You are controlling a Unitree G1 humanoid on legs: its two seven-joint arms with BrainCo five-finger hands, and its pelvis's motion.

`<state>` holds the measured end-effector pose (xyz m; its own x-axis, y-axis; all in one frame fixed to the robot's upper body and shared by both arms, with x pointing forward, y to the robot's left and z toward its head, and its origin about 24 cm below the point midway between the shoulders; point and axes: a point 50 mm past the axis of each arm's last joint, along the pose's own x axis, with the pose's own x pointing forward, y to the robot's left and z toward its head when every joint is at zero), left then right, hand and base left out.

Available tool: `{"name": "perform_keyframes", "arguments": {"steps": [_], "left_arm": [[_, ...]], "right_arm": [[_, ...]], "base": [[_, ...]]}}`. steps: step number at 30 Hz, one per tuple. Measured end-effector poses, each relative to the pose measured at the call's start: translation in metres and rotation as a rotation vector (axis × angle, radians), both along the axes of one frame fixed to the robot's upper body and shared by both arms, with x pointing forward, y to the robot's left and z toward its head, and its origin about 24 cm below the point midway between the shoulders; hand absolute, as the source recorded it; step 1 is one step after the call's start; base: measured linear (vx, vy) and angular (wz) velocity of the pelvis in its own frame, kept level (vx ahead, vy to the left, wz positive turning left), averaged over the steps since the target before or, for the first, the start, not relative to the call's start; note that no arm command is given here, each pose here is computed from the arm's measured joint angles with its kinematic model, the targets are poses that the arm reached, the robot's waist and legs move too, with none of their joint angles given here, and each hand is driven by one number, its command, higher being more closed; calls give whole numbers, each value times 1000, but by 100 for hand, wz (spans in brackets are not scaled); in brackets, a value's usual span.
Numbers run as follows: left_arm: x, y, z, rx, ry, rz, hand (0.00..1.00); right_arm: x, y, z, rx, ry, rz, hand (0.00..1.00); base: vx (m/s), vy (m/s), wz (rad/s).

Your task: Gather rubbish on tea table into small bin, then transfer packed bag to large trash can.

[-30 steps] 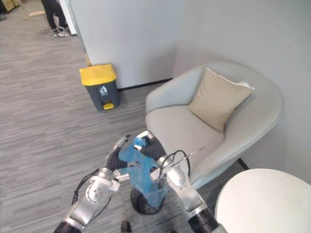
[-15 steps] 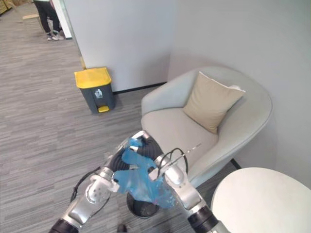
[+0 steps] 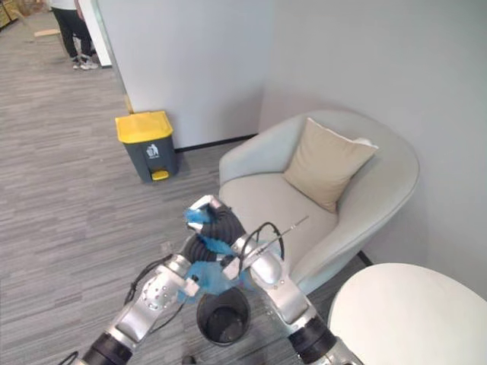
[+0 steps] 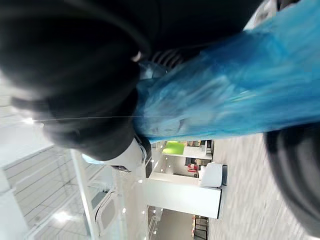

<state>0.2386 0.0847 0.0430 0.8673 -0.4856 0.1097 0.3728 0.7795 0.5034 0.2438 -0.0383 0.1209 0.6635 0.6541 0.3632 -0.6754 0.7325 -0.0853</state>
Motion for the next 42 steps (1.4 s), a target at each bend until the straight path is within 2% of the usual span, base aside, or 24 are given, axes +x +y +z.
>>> {"name": "perform_keyframes", "arguments": {"steps": [11, 16, 17, 26, 32, 33, 37, 42], "left_arm": [[5, 11, 0, 30, -30, 71, 0], [5, 18, -9, 104, -19, 109, 0], [5, 20, -13, 125, -7, 116, 100], [-4, 27, -34, 187, 74, 128, 100], [-13, 24, -44, 105, 162, 155, 100], [-15, 24, -46, 102, 173, 157, 100], [-18, 24, -49, 86, 195, 166, 100], [-26, 20, -79, 84, 341, 239, 100]], "right_arm": [[-7, 23, 21, 36, -55, 120, 100], [-8, 28, 23, 58, -46, 127, 100], [-8, 28, 23, 56, -43, 129, 100], [-13, 34, 20, 41, -33, 159, 100], [-15, 33, 11, 21, -22, 127, 100], [-15, 32, 9, 22, -14, 119, 0], [-13, 23, -3, 2, 9, 64, 0], [-13, 4, -40, -159, 58, -92, 0]], "base": [[5, 4, -2], [0, 0, 0], [0, 0, 0], [18, 8, -4], [6, 1, 0], [0, 0, 0], [0, 0, 3], [0, 0, 5]]}}
